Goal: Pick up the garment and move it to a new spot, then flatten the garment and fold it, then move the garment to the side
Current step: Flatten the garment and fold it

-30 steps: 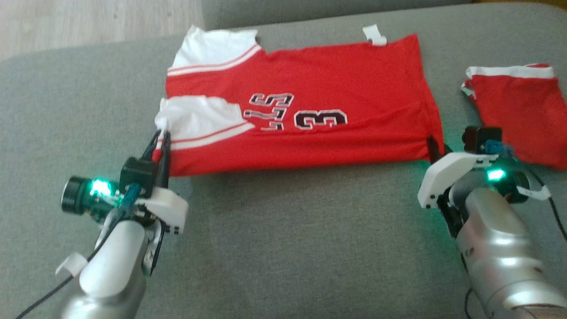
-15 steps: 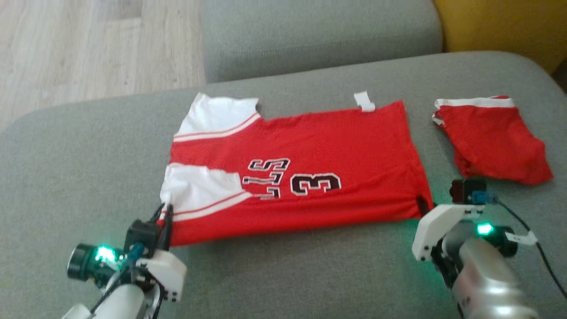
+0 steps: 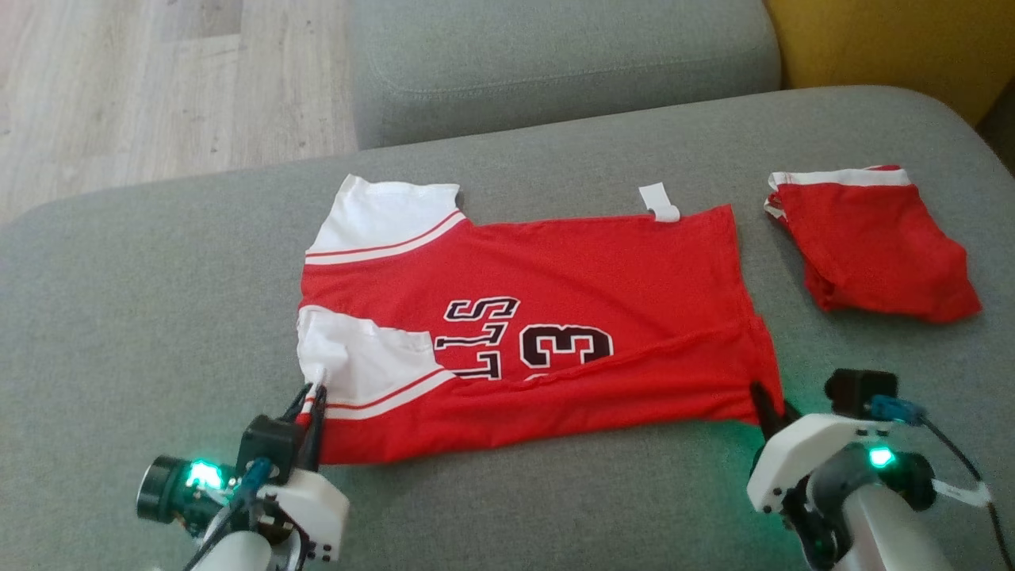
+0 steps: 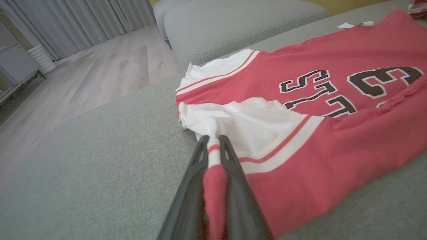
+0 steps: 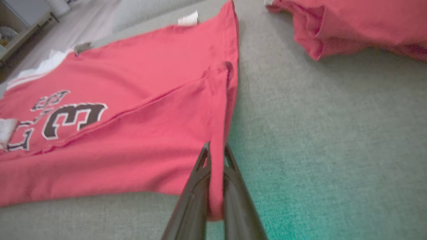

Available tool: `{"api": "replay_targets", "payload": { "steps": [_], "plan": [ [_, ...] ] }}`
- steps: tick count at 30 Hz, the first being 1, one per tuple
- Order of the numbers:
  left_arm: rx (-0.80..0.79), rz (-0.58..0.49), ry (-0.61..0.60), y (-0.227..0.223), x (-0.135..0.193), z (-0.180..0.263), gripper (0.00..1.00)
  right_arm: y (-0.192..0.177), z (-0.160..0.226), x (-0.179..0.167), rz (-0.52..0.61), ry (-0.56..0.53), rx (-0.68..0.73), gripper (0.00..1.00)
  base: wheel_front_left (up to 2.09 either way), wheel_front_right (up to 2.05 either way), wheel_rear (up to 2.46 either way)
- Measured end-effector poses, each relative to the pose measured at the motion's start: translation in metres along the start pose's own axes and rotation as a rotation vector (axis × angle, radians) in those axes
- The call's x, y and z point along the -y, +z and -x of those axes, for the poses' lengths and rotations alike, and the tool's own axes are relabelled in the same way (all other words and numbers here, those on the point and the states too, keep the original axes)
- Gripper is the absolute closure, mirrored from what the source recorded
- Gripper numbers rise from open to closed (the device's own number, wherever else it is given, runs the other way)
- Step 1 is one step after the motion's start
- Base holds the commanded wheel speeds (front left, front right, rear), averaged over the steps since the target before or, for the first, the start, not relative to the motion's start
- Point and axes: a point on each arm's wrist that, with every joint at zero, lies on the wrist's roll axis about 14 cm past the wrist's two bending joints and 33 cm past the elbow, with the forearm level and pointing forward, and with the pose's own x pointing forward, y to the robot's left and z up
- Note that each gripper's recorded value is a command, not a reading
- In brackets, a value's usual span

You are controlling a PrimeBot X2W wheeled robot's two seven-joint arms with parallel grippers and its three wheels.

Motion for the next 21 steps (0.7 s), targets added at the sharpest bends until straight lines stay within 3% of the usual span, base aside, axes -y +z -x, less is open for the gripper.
{"api": "replay_targets", "payload": {
  "steps": [1, 2, 3, 4, 11, 18, 21],
  "plan": [
    [0.007, 0.002, -0.001, 0.000, 0.001, -0.001, 0.84, 0.005, 0.001, -0.001, -0.012, 0.004, 0.029, 0.51, 0.00, 0.00, 0.00],
    [0.017, 0.004, 0.004, 0.000, 0.000, -0.002, 0.55, 0.011, 0.002, -0.002, -0.026, 0.008, 0.059, 0.00, 0.00, 0.00, 0.00],
    [0.028, 0.006, 0.010, 0.000, 0.000, -0.003, 0.05, 0.016, 0.003, -0.004, -0.034, 0.015, 0.084, 0.00, 0.00, 0.00, 0.00],
    [0.044, 0.009, 0.018, 0.001, -0.001, -0.004, 0.00, 0.023, 0.004, -0.006, -0.039, 0.024, 0.119, 0.00, 0.00, 0.00, 0.00],
    [0.248, 0.045, 0.073, 0.047, -0.014, -0.017, 0.00, 0.080, 0.014, -0.012, -0.112, 0.053, 0.412, 0.00, 0.00, 0.00, 0.00],
    [0.399, 0.069, 0.112, 0.095, -0.032, -0.025, 0.00, 0.088, 0.016, -0.013, -0.128, 0.058, 0.497, 0.00, 0.00, 0.00, 0.00],
    [0.448, 0.046, 0.074, 0.113, -0.036, -0.037, 0.00, 0.088, 0.011, -0.011, -0.127, 0.050, 0.496, 0.00, 0.00, 0.00, 0.00]
  ]
}}
